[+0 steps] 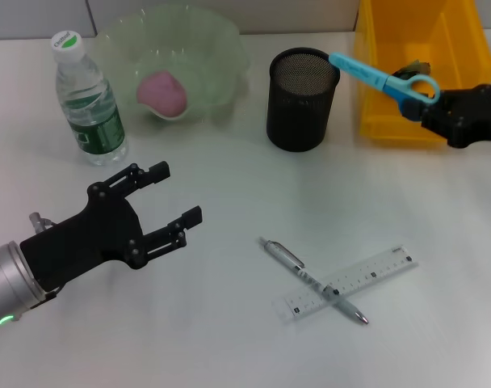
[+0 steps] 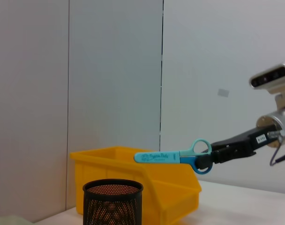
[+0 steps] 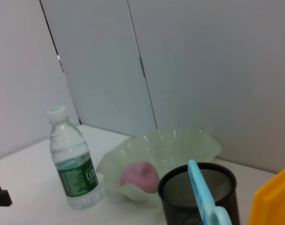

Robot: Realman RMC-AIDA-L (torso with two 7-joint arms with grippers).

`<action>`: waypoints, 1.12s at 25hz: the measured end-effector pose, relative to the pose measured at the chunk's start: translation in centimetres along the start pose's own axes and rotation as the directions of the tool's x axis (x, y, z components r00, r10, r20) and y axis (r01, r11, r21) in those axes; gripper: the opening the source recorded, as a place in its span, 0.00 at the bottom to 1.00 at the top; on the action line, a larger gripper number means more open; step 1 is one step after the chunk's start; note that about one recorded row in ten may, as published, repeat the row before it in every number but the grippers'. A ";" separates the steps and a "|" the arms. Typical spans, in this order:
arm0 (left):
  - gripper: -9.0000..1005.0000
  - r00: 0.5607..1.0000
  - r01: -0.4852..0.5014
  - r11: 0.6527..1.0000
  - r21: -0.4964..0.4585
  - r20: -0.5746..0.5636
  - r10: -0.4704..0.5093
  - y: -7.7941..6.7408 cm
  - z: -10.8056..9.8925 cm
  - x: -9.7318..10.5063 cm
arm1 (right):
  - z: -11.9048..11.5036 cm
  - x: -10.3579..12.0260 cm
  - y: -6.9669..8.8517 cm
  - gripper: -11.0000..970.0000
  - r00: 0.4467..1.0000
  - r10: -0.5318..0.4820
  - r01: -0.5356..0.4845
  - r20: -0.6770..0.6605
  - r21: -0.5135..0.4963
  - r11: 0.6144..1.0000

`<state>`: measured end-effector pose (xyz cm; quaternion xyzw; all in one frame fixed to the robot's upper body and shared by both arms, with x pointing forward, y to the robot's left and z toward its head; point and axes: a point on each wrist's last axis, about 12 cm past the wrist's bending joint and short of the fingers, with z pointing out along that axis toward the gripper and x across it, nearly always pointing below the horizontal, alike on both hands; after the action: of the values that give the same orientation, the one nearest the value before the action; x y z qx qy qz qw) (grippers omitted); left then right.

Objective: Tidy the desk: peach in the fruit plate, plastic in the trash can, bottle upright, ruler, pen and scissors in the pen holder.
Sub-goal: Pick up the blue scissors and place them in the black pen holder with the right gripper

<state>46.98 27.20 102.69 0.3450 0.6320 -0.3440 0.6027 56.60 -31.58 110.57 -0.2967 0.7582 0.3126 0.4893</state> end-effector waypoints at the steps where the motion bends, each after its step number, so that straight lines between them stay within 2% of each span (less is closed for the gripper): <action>1: 0.78 1.000 0.003 1.000 0.000 0.001 -0.003 0.0 0.0 0.0 | -0.1 -0.9 -0.2 0.11 1.000 -0.005 0.006 -0.028 0.001 1.000; 5: 0.78 1.000 0.007 1.000 0.001 0.002 -0.007 -0.1 0.0 0.0 | 0.1 -2.3 -0.3 0.11 0.997 -0.005 0.004 -0.075 -0.009 1.000; 11: 0.78 1.000 0.008 1.000 0.003 0.006 -0.008 -0.3 0.1 0.1 | 1.8 -7.1 -0.1 0.11 0.968 -0.066 0.067 -0.243 -0.003 0.998; 21: 0.78 1.000 0.013 1.000 0.003 0.014 -0.013 -0.4 0.2 0.1 | 4.2 -10.5 0.7 0.11 0.917 -0.112 0.121 -0.384 0.001 0.993; 24: 0.78 1.000 0.013 1.000 0.003 0.015 -0.013 -0.4 0.2 0.1 | 5.1 -12.4 0.8 0.11 0.895 -0.100 0.124 -0.435 0.027 0.992; 28: 0.78 1.000 0.014 1.000 0.002 0.017 -0.014 -0.3 0.2 0.0 | 5.8 -13.2 1.1 0.11 0.877 -0.105 0.134 -0.468 0.027 0.991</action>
<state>46.81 26.82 102.65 0.3381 0.6291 -0.3518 0.6051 63.60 -24.55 121.12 -0.3947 0.8425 0.1790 0.3199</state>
